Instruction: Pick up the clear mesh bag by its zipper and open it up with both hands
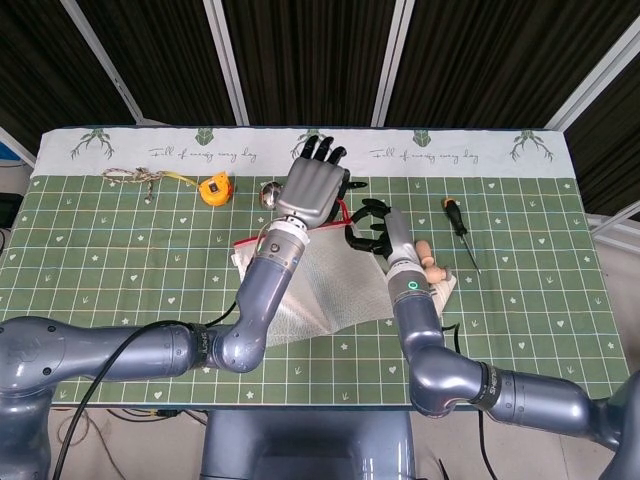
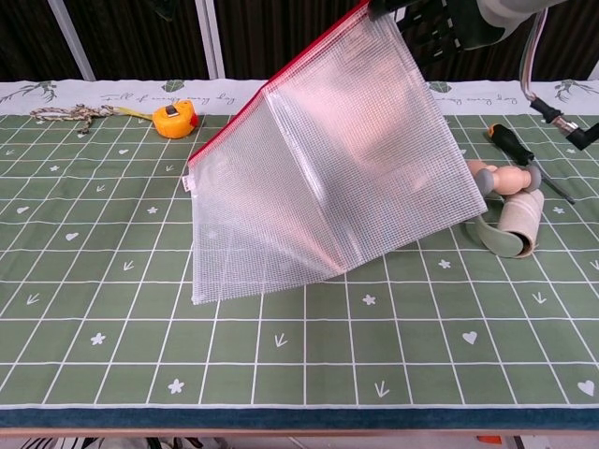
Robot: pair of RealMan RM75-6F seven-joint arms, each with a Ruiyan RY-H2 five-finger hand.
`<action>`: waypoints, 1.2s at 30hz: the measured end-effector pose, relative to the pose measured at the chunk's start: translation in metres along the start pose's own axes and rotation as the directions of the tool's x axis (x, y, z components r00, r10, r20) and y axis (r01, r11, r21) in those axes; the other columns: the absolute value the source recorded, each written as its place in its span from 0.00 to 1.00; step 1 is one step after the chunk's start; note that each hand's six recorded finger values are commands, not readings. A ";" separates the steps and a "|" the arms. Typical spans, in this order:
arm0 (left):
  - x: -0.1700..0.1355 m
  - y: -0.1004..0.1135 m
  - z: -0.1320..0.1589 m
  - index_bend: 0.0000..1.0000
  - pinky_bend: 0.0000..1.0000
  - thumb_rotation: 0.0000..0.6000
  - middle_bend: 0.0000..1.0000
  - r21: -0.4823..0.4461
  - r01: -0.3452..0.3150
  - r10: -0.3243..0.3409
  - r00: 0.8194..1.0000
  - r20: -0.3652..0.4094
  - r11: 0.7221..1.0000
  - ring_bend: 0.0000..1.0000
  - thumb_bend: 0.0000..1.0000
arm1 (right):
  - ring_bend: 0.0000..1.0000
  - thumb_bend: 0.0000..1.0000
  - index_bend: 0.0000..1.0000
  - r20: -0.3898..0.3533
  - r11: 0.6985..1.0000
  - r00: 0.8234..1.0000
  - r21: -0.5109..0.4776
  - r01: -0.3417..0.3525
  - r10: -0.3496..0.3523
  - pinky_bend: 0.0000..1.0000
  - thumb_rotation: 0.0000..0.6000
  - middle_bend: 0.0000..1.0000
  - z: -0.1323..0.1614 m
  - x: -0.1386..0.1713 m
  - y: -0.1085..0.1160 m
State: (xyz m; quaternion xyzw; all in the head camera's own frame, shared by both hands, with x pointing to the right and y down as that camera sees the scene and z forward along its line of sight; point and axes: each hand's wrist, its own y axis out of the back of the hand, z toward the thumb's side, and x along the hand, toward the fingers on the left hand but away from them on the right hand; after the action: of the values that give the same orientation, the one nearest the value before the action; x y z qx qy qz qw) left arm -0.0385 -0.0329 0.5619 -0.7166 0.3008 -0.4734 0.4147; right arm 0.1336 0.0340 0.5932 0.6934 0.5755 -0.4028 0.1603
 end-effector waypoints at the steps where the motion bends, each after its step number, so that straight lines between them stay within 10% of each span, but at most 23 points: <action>1: -0.001 0.000 -0.002 0.65 0.00 1.00 0.16 -0.002 0.001 -0.001 1.000 -0.002 1.000 0.00 0.59 | 0.00 0.55 0.65 0.001 1.000 1.000 -0.004 0.000 0.000 0.20 1.00 0.19 0.000 0.000 0.000; 36: -0.007 -0.017 -0.041 0.65 0.00 1.00 0.16 -0.020 0.039 -0.040 0.997 -0.067 0.999 0.00 0.59 | 0.00 0.57 0.69 0.010 0.983 1.000 -0.181 0.008 -0.006 0.21 1.00 0.23 0.020 0.006 0.022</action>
State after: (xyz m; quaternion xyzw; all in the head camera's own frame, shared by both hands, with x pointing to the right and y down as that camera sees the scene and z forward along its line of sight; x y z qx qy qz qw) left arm -0.0789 -0.0313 0.5825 -0.7098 0.3048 -0.5026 0.3881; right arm 0.1467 0.0183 0.5709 0.6719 0.6115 -0.3526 0.2242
